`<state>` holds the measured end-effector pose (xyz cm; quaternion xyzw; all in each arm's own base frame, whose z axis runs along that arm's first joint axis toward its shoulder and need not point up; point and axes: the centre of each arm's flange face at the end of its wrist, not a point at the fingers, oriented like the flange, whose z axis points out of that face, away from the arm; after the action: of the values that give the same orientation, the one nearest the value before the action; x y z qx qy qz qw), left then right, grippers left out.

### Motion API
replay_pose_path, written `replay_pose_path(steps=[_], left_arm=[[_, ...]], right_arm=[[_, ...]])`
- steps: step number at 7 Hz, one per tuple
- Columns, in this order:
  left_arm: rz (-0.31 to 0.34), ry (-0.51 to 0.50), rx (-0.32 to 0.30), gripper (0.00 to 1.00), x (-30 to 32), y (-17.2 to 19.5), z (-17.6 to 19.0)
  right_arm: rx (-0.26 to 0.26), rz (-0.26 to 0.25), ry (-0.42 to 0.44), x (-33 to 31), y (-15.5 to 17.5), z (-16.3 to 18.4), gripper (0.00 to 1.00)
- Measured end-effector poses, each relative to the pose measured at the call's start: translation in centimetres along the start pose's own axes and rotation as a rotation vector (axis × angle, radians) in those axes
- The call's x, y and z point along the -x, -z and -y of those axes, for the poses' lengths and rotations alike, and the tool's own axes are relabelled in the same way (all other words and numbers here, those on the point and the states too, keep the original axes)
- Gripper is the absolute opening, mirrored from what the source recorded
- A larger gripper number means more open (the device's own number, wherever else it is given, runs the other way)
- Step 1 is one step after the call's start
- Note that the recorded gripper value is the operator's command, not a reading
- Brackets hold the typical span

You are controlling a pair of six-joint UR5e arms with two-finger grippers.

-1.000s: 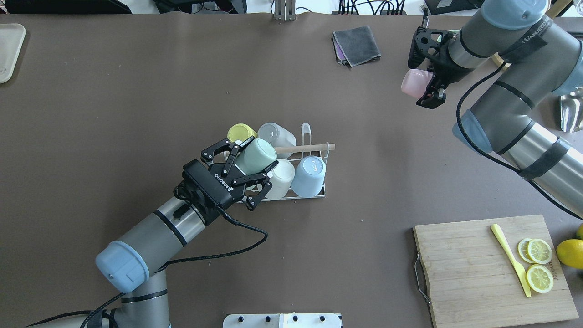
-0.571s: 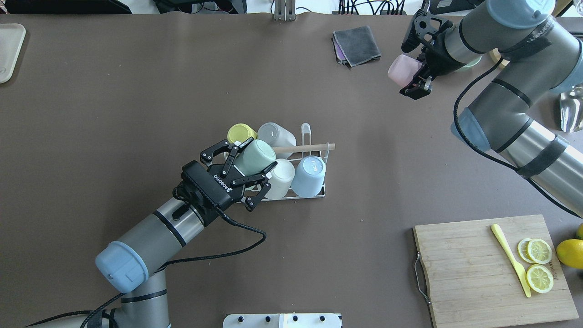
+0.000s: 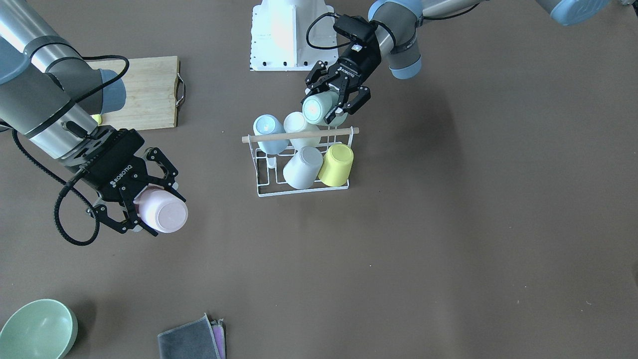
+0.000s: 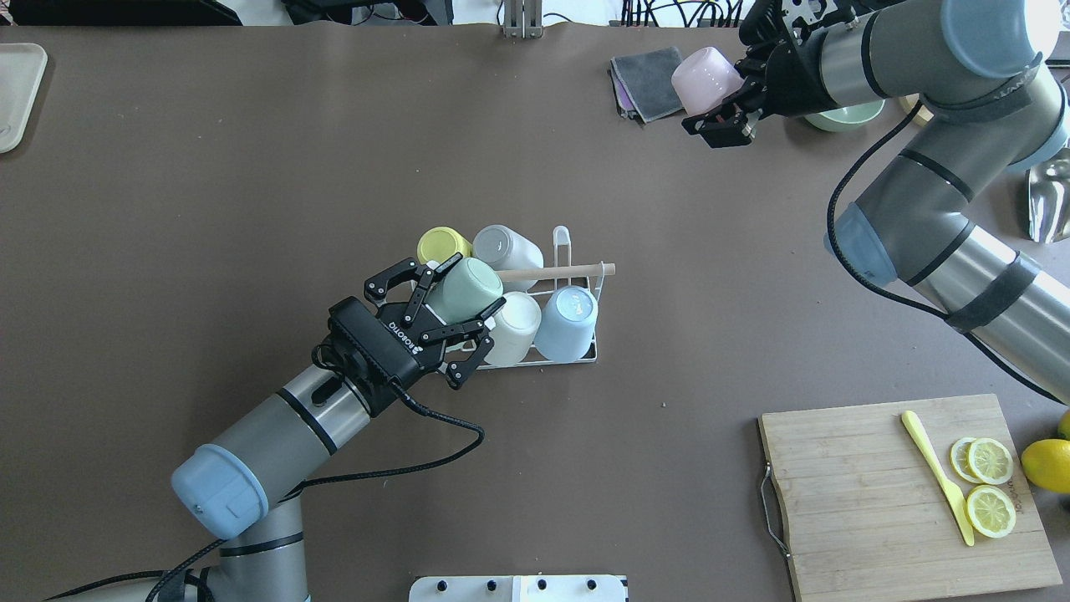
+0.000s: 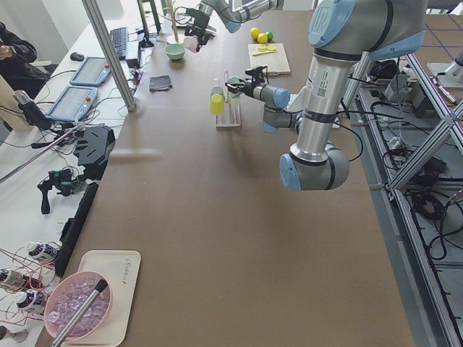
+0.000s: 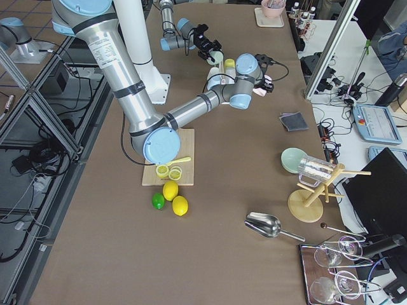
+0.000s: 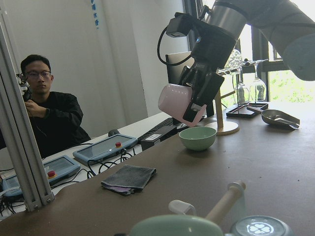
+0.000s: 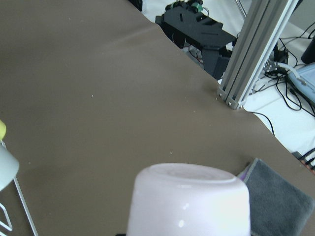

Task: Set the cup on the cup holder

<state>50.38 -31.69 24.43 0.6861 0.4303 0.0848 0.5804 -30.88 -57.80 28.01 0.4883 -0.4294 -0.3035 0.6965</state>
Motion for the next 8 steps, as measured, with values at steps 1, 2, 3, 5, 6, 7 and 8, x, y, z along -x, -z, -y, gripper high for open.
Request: replay_pose_path(steps=[1,2,3,5,6,7,8], left_arm=[[0.0,-0.002,0.004,0.0,0.0,0.1,-0.2],[-0.002,-0.003,0.006,0.0,0.0,0.3,-0.5],[-0.004,0.001,0.001,0.28,0.0,0.5,-0.6],[-0.004,-0.001,-0.001,0.98,0.2,0.7,-1.0],[-0.005,0.0,-0.005,0.98,0.3,0.7,-1.6],[-0.01,0.01,-0.02,0.98,0.4,0.9,-2.4],[-0.015,0.024,-0.043,0.98,0.7,1.1,-3.1]], right_arm=[[-0.092,0.024,0.007,1.6,0.1,0.2,0.0],[-0.185,0.054,0.016,3.9,-0.3,0.3,0.0],[-0.272,0.065,0.033,6.1,-0.7,0.3,0.0],[-0.432,0.054,0.042,9.4,-1.3,0.6,0.0],[-0.504,0.052,0.045,10.3,-1.4,0.5,0.0],[-0.558,0.066,0.045,11.3,-1.5,0.2,0.0],[-0.603,0.092,0.03,12.7,-1.9,-0.4,0.0]])
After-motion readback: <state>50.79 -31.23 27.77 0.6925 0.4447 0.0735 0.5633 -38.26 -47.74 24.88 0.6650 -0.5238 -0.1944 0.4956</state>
